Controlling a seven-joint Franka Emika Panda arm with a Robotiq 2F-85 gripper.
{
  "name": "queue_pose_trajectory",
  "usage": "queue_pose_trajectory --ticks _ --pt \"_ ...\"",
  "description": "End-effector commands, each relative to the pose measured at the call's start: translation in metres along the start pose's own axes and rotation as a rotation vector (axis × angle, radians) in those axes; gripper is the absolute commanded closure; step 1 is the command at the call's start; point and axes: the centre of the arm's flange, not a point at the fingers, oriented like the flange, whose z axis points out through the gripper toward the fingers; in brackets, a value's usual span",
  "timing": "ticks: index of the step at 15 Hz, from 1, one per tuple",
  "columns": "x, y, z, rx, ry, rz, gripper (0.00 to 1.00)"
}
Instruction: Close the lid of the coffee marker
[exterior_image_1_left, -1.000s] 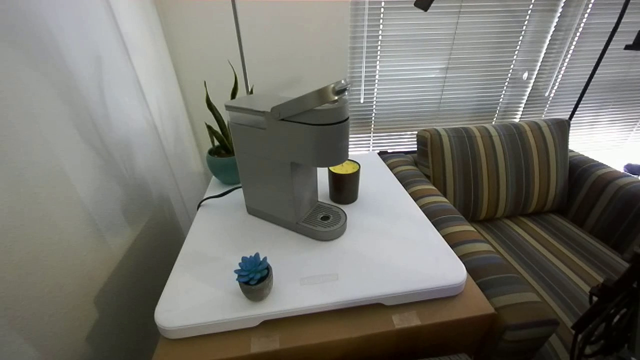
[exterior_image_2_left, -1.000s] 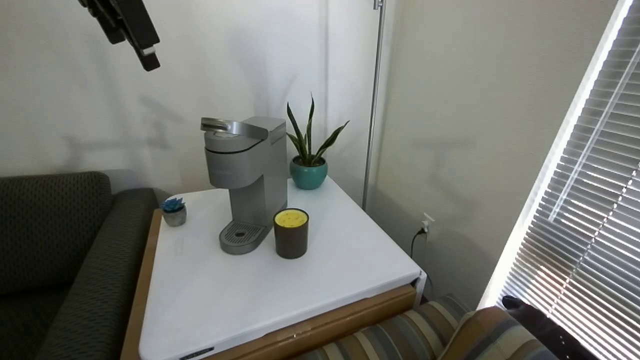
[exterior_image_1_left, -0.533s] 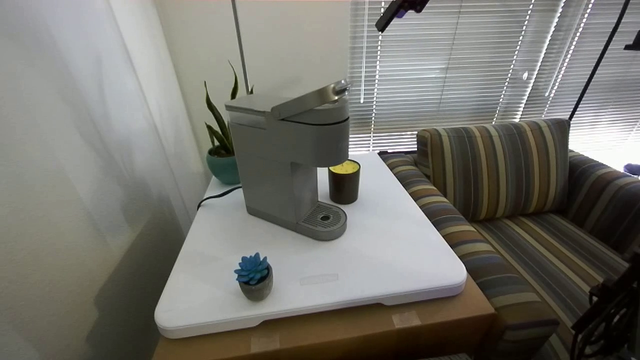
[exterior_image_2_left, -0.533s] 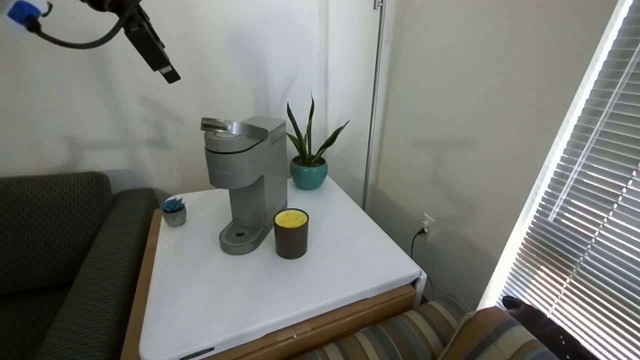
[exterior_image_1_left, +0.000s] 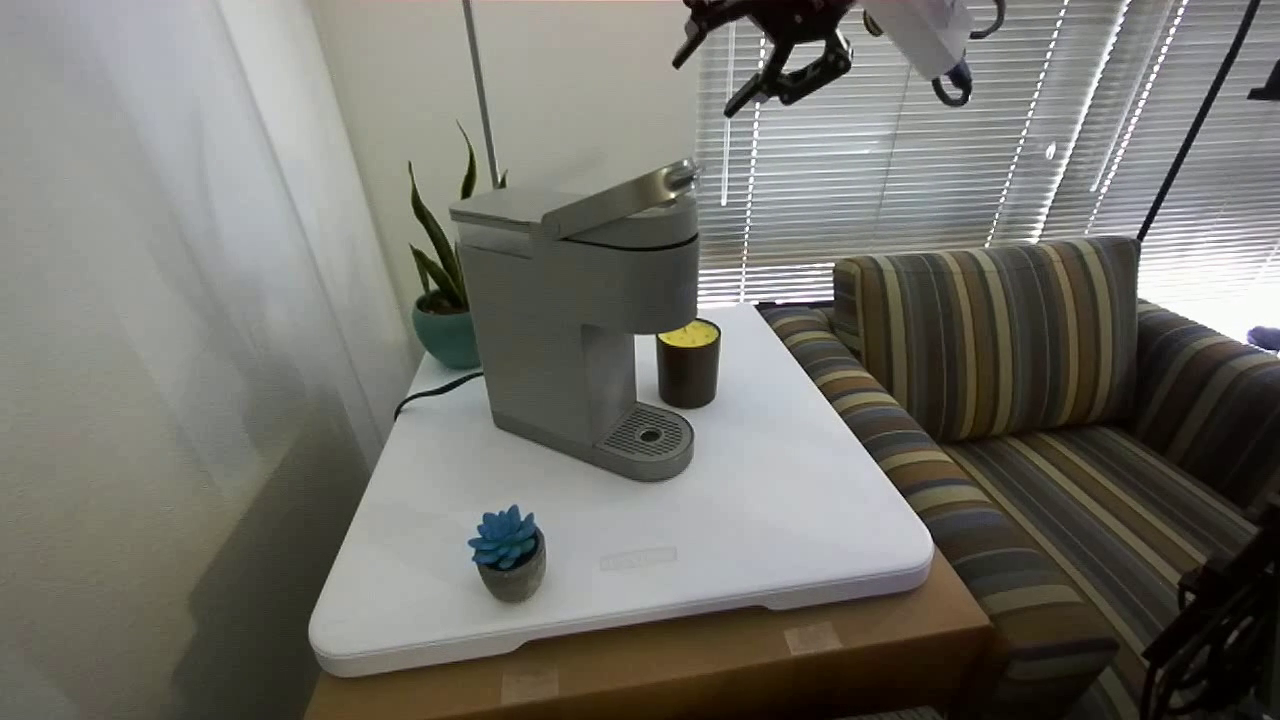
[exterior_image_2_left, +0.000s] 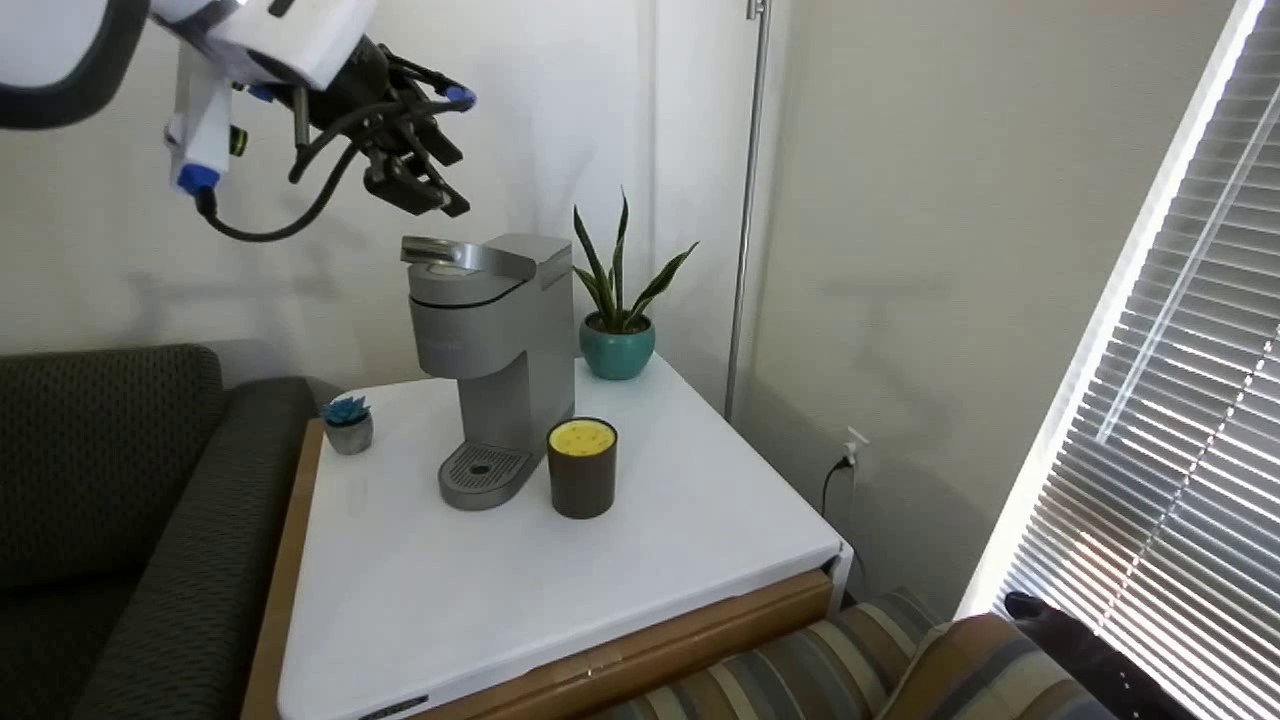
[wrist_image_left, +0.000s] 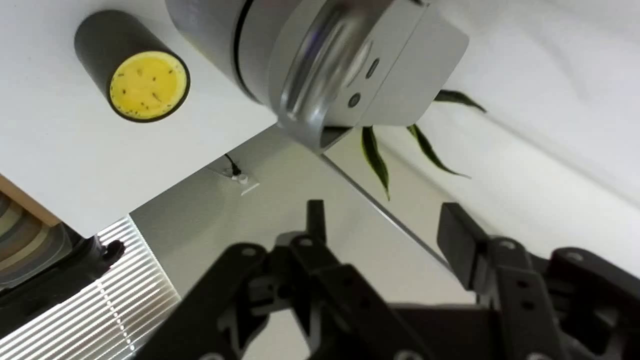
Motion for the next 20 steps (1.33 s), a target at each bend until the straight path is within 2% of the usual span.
queue_pose_trajectory --ticks 1,5,6,9,15,17,20 --pt "-0.011 -0.003 0.015 -0.024 0.088 0.055 0.69" --pt "-0.010 0.000 0.017 -0.004 0.123 0.097 0.97" --pt "-0.008 -0.008 0.014 0.025 0.129 0.106 1.00" --pt "-0.005 -0.035 0.008 0.088 0.124 0.126 1.00" --pt "-0.033 -0.052 0.009 0.078 -0.069 0.197 1.00" --pt "-0.039 -0.052 0.009 0.066 -0.080 0.207 1.00" --pt "-0.034 -0.046 0.009 0.056 -0.047 0.224 1.00"
